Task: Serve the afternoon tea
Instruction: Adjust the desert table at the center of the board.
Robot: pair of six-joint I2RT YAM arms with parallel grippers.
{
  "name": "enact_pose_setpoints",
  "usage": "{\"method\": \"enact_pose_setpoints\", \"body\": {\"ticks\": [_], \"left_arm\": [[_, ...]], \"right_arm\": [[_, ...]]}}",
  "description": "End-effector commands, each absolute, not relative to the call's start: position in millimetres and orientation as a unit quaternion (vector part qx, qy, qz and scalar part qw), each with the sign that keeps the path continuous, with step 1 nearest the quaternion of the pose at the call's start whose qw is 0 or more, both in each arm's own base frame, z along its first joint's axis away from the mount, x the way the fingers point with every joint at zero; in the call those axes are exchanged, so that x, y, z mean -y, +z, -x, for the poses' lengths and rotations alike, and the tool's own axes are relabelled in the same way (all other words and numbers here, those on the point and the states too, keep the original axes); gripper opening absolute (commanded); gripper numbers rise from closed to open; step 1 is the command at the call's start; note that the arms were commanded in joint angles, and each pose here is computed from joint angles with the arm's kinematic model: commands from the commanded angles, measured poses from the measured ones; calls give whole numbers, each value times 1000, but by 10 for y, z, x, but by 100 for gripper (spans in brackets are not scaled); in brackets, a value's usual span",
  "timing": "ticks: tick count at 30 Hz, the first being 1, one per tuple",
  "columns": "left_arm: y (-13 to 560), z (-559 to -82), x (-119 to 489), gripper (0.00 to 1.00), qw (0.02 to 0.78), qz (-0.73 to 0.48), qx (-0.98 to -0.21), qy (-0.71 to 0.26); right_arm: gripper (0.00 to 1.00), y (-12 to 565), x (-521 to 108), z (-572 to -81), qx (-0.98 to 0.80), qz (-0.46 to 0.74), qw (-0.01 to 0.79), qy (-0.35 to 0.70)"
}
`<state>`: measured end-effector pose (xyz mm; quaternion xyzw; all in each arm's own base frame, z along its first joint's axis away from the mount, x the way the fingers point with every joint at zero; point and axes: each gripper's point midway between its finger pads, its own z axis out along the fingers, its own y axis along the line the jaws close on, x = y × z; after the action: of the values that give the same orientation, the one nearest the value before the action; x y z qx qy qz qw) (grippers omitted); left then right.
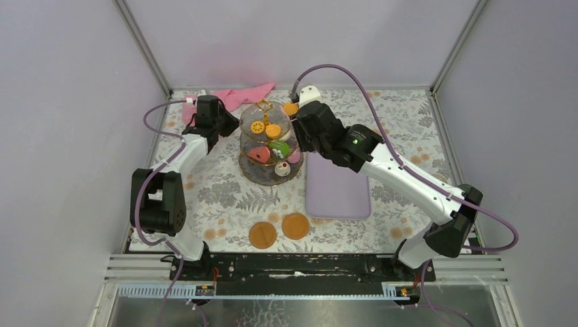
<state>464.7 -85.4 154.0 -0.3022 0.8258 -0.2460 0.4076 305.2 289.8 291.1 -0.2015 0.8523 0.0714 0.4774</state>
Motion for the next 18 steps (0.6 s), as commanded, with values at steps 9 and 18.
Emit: {"method": "enact_pose_setpoints", "body": {"ticks": [9, 18], "left_arm": [[1884, -4775, 718, 41, 451, 305, -804, -238], [1960, -4663, 646, 47, 464, 322, -789, -241]], "right_arm": [[23, 3098, -3069, -3167, -841, 212, 490, 87], [23, 3047, -3129, -3198, -842, 223, 484, 85]]}}
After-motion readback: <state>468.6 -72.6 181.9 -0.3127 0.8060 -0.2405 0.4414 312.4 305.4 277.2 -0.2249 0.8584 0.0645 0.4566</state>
